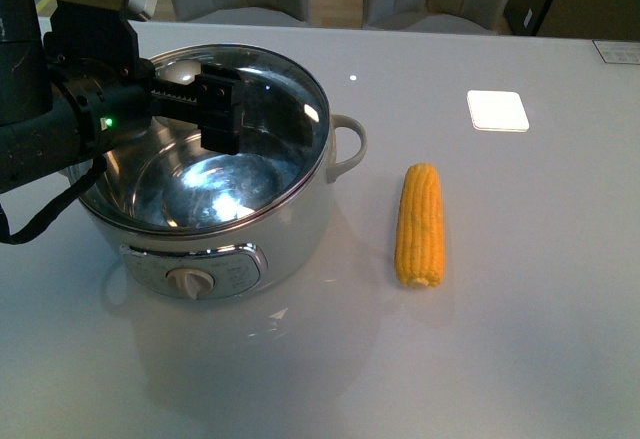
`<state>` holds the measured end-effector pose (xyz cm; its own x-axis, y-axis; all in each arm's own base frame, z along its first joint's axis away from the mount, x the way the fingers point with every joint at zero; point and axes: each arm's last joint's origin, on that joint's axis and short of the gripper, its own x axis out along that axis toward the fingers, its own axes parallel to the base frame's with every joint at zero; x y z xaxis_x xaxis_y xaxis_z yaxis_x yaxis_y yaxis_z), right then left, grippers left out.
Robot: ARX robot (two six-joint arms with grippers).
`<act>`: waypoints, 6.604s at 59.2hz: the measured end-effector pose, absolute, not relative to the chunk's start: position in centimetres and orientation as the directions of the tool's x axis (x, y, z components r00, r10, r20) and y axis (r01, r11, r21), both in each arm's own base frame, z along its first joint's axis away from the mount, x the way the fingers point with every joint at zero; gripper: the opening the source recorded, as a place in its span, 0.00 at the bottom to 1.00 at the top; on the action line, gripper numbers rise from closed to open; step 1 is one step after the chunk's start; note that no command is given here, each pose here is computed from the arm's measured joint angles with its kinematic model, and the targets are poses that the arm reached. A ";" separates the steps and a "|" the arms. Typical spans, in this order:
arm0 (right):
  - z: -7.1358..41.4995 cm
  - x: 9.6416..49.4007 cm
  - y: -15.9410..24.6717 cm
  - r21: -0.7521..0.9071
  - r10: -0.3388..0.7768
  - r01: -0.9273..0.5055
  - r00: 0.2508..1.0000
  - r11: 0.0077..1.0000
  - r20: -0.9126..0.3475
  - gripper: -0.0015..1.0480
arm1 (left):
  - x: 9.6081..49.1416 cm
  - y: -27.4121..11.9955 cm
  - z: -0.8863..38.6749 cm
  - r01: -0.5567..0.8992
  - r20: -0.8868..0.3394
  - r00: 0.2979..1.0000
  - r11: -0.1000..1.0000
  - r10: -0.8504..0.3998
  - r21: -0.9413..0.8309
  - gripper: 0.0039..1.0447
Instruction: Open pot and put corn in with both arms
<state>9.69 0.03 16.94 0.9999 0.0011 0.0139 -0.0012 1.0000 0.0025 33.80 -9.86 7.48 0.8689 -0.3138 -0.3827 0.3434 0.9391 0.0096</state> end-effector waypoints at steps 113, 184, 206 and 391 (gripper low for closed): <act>16.9 9.7 0.0 0.003 0.001 -0.001 1.000 1.000 0.014 0.92 | 35.2 -11.1 7.5 0.295 -0.385 0.881 0.955 -0.274 -0.005 0.40; 16.9 9.7 0.0 0.003 0.001 -0.001 1.000 1.000 0.014 0.92 | 34.3 -3.2 14.4 0.126 -0.294 0.950 0.991 -0.107 0.048 0.40; 16.9 9.7 0.0 0.003 0.001 -0.001 1.000 1.000 0.014 0.92 | 33.3 3.8 14.3 0.000 -0.292 0.956 0.998 0.018 0.061 0.40; 16.9 9.7 0.0 0.003 0.001 -0.001 1.000 1.000 0.014 0.92 | 35.6 17.7 -5.1 -0.020 -0.360 0.933 1.000 0.023 0.012 0.80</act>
